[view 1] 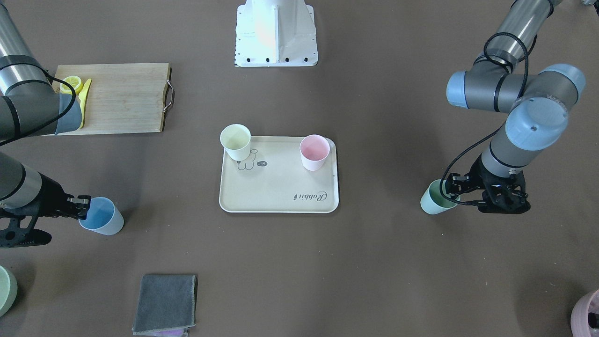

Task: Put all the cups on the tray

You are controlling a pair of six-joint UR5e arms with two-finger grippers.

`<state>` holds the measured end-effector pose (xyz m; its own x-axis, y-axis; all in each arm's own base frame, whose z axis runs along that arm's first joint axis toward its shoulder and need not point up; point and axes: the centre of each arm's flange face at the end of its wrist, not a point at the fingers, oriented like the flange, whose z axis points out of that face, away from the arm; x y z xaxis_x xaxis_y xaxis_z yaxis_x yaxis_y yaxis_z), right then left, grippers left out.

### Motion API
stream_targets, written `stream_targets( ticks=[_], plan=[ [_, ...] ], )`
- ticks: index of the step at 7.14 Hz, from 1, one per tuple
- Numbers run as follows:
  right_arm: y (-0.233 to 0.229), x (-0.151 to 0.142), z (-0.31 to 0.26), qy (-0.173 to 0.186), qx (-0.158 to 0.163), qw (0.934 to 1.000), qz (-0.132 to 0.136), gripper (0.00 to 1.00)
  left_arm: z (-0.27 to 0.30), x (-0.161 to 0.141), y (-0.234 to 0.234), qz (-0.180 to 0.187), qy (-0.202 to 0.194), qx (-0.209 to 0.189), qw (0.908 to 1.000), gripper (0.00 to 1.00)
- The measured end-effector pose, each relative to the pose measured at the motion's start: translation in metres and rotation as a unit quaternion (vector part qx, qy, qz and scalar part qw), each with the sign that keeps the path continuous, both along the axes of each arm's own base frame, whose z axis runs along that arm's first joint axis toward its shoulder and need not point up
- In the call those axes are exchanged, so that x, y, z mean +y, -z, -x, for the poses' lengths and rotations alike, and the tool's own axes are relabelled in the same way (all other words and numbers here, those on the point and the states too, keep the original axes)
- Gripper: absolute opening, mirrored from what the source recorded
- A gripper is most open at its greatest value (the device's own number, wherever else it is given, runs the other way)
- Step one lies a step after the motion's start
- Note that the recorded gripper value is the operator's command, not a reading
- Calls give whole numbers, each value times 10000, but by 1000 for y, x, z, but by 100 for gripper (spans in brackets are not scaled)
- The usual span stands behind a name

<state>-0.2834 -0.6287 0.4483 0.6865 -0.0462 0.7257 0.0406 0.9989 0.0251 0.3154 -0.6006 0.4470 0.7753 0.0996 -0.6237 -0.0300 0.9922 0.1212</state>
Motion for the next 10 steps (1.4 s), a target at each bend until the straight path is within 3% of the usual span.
stream_targets(
  ticks=[2,4,6,8,9,10],
  plan=[
    [51,-3,24,-107,-251,9996,64,0,-10,6,0,110,-77,109,9999,0],
    [118,10,77,-268,-523,9979,289,0,-12,6,16,257,-238,427,9985,0],
    [169,32,130,-312,-720,9956,515,0,-20,-7,71,385,-182,809,9958,0],
    [192,58,173,-272,-753,9949,611,0,-56,-7,130,586,31,1068,9926,0],
    [194,71,191,-228,-699,9956,584,56,-88,0,156,729,101,1135,9908,0],
    [192,82,206,-214,-622,9965,518,100,-119,7,177,790,181,1138,9902,0]
  ],
)
